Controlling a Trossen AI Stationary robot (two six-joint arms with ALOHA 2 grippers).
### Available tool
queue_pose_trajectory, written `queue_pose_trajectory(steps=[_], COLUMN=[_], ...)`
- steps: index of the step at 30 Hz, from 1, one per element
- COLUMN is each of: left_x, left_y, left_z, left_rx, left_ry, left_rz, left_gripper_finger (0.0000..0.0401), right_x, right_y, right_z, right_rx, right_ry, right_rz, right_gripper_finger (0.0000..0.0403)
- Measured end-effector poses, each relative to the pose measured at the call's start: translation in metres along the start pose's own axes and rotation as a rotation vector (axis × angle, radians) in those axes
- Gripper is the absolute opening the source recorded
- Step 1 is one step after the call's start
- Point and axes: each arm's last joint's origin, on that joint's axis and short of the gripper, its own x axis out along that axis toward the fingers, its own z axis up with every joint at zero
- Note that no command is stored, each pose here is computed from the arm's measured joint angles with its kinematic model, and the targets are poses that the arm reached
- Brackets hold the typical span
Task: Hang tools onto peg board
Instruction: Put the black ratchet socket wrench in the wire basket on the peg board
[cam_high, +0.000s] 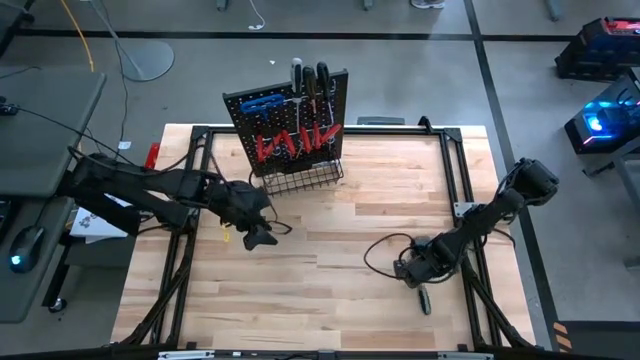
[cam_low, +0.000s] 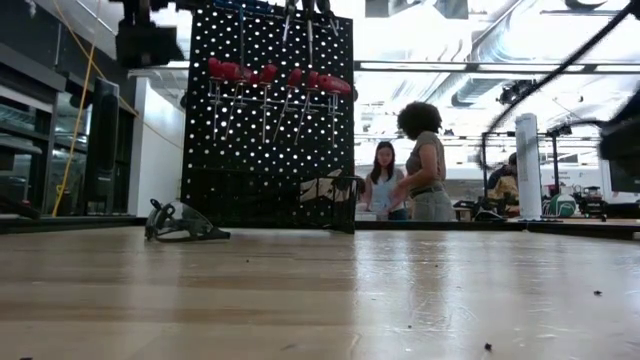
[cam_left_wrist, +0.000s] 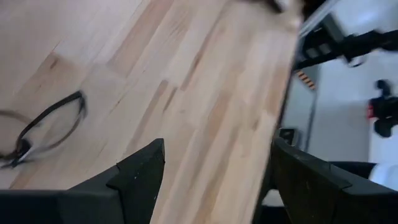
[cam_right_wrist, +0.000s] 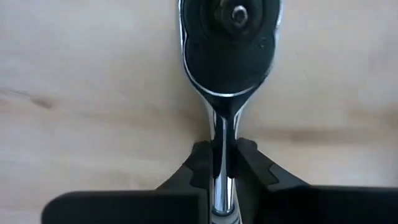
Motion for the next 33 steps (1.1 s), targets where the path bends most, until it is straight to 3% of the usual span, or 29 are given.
queue_pose_trajectory(steps=[4, 6, 9, 14, 19, 23, 26, 33], left_x=[-0.016, -0.029, -0.053, -0.097, -0.132, -0.146, -0.149, -0.147], left_y=[-0.005, -0.005, -0.005, -0.003, -0.001, -0.001, 0.0, -0.001], left_z=[0.003, 0.005, 0.007, 0.007, 0.004, 0.002, 0.001, 0.002], left_rx=[0.028, 0.041, 0.042, 0.025, 0.029, 0.037, 0.035, 0.042], left_ry=[-0.087, -0.141, -0.26, -0.536, -0.776, -0.877, -0.893, -0.887], left_rz=[-0.08, -0.119, -0.183, -0.236, -0.272, -0.29, -0.294, -0.285], left_gripper_finger=[0.0268, 0.0268, 0.0268, 0.0268, 0.0268, 0.0268, 0.0268, 0.0268], right_x=[-0.027, -0.046, -0.068, -0.098, -0.108, -0.11, -0.108, -0.096], right_y=[0.009, 0.019, 0.032, 0.074, 0.113, 0.142, 0.164, 0.214], right_z=[-0.004, -0.009, -0.008, 0.011, 0.06, 0.1, 0.122, 0.151], right_rx=[-0.114, -0.146, -0.136, -0.013, 0.178, 0.362, 0.439, 0.587], right_ry=[-0.147, -0.182, -0.246, -0.394, -0.541, -0.593, -0.597, -0.55], right_rz=[0.085, 0.182, 0.308, 0.69, 1.006, 1.221, 1.314, 1.323], right_gripper_finger=[0.002, 0.002, 0.002, 0.002, 0.002, 0.002, 0.002, 0.002])
